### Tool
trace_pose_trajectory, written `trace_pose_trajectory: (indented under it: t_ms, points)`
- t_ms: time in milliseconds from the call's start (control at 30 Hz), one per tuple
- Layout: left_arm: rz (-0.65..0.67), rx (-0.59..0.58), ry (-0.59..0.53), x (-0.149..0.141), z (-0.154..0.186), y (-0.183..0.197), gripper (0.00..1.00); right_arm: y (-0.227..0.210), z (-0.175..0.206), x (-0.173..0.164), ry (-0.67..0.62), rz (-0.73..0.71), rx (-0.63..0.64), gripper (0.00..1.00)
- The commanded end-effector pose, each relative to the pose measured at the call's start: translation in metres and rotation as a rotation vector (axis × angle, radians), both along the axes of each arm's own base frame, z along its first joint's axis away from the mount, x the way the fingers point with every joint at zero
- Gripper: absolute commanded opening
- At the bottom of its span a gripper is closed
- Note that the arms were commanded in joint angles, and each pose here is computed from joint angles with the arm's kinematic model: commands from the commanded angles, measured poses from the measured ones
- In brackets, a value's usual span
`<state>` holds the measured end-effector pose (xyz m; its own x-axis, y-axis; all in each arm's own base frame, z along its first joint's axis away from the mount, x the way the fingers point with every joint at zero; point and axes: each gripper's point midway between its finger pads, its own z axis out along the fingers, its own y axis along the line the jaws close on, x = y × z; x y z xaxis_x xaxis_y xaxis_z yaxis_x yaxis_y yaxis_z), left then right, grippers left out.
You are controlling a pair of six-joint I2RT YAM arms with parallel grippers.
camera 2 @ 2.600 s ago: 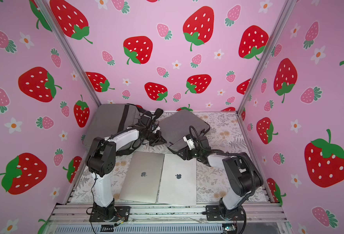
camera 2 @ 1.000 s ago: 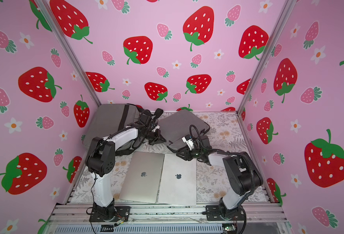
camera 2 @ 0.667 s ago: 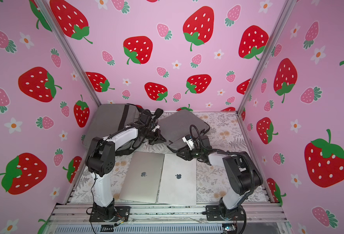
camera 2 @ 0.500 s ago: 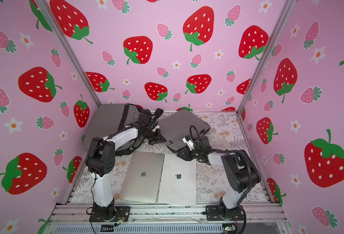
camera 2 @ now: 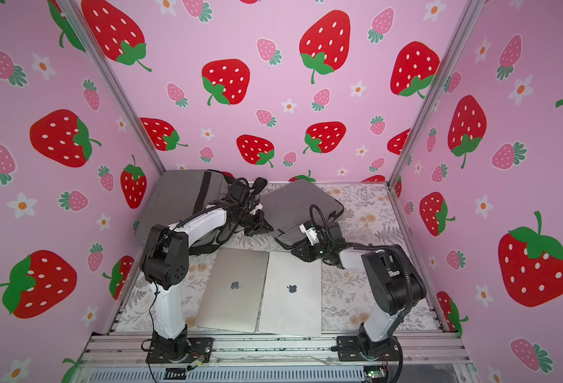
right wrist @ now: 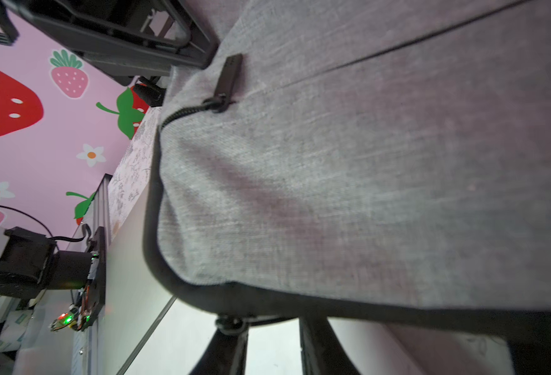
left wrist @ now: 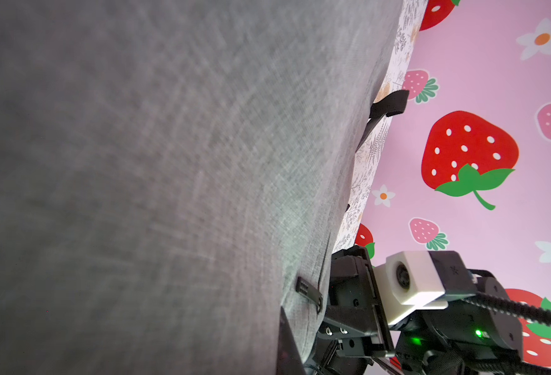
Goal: Open the zippered laptop bag and take out the laptop
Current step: Unzip the zipper on the zippered laptop bag.
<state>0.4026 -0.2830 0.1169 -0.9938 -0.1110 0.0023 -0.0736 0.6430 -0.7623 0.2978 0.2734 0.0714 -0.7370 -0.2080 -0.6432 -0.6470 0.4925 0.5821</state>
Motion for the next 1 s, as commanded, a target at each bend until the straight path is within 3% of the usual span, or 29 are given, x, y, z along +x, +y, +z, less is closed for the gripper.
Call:
trace_pose_trajectory:
  t_ms: [0,700,967]
  points:
    - [-0.048,-0.086,-0.080,0.003,0.044,-0.015,0.00,-0.003,0.011,0.010,-0.081,-0.037,-0.031,0.26]
    - [-0.055,-0.070,-0.089,0.007,0.048,-0.015,0.00,-0.011,0.028,-0.004,-0.152,-0.040,-0.047,0.00]
    - [-0.061,-0.070,-0.095,0.007,0.053,-0.016,0.00,-0.011,0.026,-0.017,-0.143,-0.003,-0.046,0.00]
